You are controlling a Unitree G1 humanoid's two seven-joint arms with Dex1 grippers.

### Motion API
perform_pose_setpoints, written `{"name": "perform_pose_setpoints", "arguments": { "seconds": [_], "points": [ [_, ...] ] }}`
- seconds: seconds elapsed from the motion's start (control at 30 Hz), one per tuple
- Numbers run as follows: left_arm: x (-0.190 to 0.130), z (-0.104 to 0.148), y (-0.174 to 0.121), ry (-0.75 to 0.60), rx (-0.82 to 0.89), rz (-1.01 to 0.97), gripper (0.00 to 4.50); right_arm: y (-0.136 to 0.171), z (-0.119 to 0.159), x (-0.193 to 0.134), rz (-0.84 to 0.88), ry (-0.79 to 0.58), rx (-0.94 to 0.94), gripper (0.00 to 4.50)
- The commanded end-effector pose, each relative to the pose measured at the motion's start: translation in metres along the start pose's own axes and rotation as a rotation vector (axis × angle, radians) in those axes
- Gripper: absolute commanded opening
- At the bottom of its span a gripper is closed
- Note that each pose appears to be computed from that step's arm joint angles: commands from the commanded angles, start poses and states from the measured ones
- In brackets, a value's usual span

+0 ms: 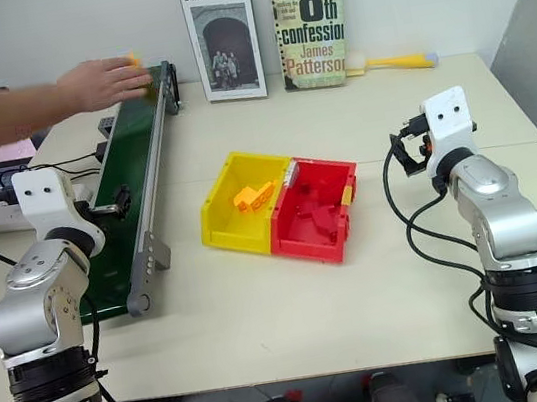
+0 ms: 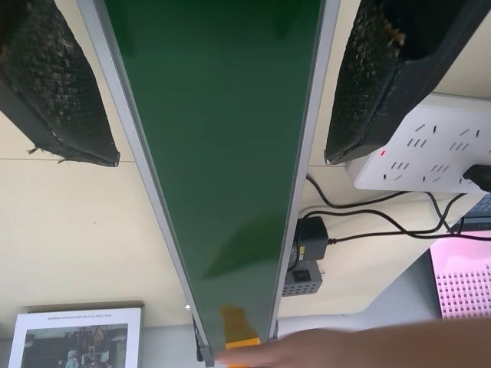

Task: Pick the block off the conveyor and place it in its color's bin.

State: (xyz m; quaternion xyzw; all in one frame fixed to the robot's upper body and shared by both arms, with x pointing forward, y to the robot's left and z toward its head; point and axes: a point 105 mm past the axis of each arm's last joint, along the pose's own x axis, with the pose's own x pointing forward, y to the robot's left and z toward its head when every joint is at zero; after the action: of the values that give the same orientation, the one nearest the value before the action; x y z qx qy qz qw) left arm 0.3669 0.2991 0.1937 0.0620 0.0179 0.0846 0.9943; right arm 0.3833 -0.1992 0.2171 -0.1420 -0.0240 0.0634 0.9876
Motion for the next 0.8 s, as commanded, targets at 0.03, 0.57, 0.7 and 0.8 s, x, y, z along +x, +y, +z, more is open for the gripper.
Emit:
{"name": "perform_pose_setpoints", "arguments": {
  "seconds": [0.03, 0.57, 0.7, 0.8],
  "points": [
    [-0.003, 0.018, 0.005, -0.057, 0.021, 0.015, 4.46, -0.008, 0.022, -0.002, -0.020, -0.077, -0.031, 4.50],
    [-0.007, 0.017, 0.010, -0.096, -0.054, 0.106, 4.46, -0.003, 0.029, 0.000, 0.031, -0.095, -0.048, 4.50],
    [-0.006, 0.019, 0.007, -0.112, -0.077, 0.098, 4.46, 0.021, 0.043, -0.001, 0.223, -0.137, -0.011, 4.50],
    [-0.003, 0.020, 0.006, -0.116, -0.079, 0.096, 4.46, 0.039, 0.060, -0.005, 0.387, -0.178, 0.029, 4.50]
  ]
}}
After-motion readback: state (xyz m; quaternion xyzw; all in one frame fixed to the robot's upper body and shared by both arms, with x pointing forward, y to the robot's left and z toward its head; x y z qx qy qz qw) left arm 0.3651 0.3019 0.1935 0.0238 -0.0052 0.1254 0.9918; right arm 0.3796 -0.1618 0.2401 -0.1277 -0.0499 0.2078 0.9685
